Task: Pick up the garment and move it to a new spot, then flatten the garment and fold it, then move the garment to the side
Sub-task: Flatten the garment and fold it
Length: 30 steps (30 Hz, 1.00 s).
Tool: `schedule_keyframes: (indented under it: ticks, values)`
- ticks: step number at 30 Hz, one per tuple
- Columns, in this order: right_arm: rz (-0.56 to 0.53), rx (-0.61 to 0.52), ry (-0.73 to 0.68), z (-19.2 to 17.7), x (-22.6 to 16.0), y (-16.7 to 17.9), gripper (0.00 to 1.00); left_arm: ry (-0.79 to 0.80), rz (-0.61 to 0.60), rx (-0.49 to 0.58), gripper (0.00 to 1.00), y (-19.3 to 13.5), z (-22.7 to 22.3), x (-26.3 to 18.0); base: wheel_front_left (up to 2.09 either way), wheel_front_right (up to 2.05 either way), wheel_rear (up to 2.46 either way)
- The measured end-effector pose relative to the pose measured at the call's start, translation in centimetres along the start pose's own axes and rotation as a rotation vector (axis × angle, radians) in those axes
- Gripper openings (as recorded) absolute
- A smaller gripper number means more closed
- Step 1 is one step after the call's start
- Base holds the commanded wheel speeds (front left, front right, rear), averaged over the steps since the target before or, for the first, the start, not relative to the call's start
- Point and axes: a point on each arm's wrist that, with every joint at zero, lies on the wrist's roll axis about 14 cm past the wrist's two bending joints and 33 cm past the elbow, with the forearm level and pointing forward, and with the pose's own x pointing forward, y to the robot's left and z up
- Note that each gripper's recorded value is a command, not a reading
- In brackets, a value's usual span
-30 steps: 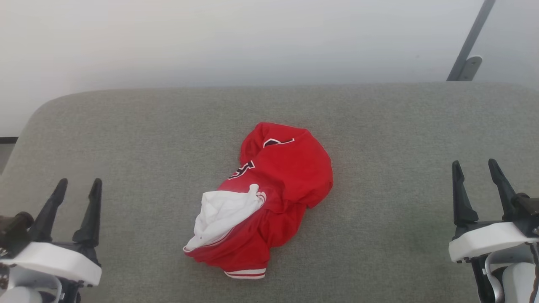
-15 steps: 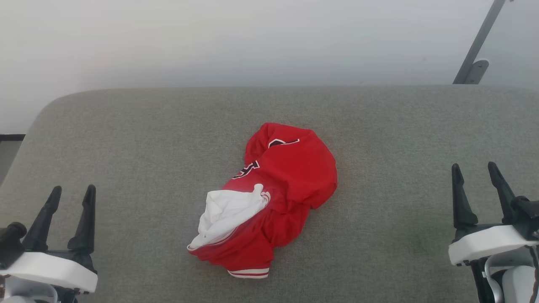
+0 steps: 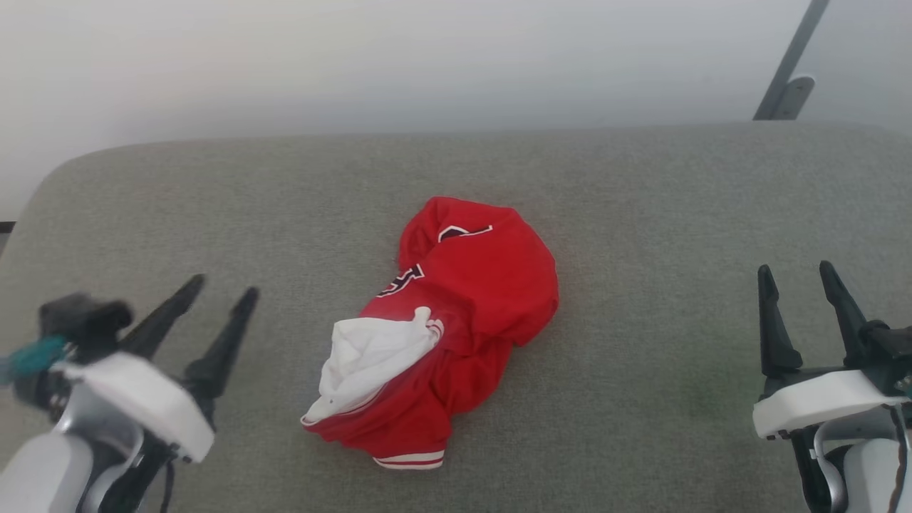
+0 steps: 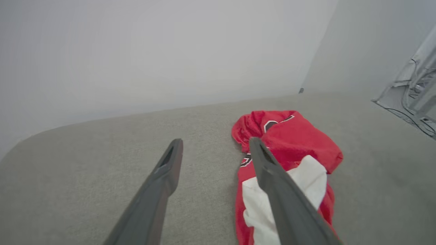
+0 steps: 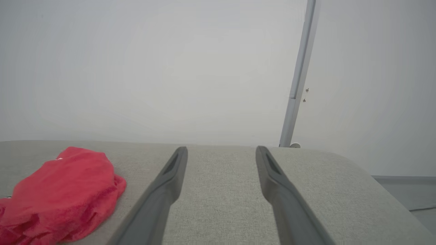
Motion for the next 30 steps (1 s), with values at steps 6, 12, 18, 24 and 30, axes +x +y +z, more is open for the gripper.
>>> schedule_keyframes:
  ticks: [6,12,18,24,30]
  values:
    - [-0.015,0.002,0.010,-0.4,0.1,-0.5,1.00,0.198,-0.168,0.062,1.00,-4.3,-0.7,2.9,0.00,0.00,0.00]
    - [-0.032,0.011,0.022,-1.1,0.4,-0.8,1.00,0.474,-0.273,0.113,1.00,-7.0,-4.2,4.6,0.00,0.00,0.00]
    - [-0.056,0.023,0.051,-2.3,0.7,-1.2,1.00,0.774,-0.257,0.134,1.00,-6.5,-9.3,5.3,0.00,0.00,0.00]
    - [-0.091,0.019,0.078,-3.3,0.5,-2.2,1.00,0.999,-0.185,0.113,1.00,-5.2,-13.3,5.4,0.00,0.00,0.00]
    - [-0.117,0.015,0.088,-3.7,0.3,-3.0,1.00,1.066,-0.215,0.073,0.00,-6.4,-15.0,5.7,0.00,0.00,0.00]
